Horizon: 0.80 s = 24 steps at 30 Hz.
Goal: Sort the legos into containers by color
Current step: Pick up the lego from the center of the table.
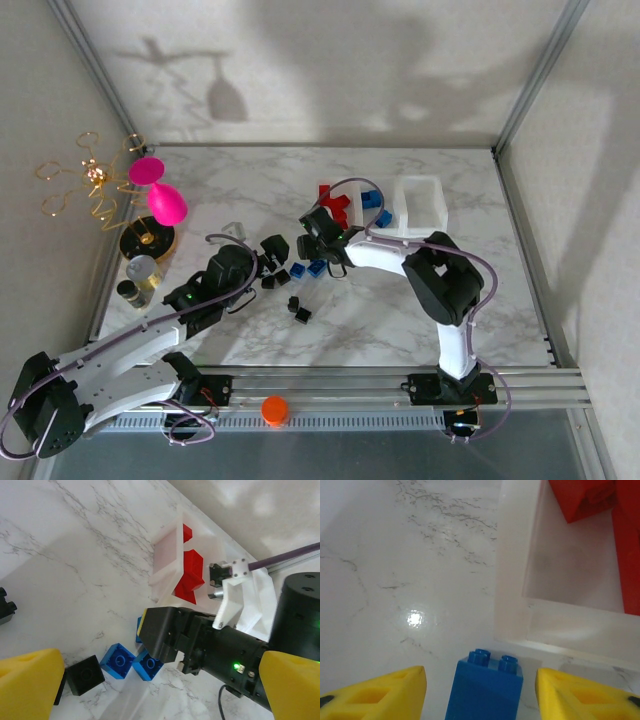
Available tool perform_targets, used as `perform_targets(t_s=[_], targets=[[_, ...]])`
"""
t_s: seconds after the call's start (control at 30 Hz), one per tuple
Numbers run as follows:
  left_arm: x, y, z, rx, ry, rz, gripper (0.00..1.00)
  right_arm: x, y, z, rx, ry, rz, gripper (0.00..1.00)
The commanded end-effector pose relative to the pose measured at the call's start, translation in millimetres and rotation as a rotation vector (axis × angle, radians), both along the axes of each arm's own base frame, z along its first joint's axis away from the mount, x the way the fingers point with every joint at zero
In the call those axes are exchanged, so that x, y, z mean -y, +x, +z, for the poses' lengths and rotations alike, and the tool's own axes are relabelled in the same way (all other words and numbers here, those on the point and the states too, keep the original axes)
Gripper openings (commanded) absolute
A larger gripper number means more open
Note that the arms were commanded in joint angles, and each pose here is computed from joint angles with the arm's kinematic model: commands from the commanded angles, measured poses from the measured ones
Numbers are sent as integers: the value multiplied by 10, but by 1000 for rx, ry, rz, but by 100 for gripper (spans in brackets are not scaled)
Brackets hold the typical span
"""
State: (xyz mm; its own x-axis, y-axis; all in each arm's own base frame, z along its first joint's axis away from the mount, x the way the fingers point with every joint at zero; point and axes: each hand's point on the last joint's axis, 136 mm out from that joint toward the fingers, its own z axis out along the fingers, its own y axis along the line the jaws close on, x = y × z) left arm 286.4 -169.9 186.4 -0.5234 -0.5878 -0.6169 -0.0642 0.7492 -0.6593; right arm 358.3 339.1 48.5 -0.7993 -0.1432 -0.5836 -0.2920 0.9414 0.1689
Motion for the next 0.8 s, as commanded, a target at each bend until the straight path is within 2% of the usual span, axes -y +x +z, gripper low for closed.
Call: perform_targets(t_s=[0.0,0.23,0.47,0.77], targets=[[-81,6,-40,-3,13,31,100,-42,39,-23,17,-24,-3,56],[-75,10,-48,-3,15,29,100,-25,53,-83,18,-47,1,44],[-40,10,-41,-3,-2,17,100,-17,18,-86,10,-47,10,36],[14,13,41,12,-13,-8,100,71,-79,223,37,-7,16,31]])
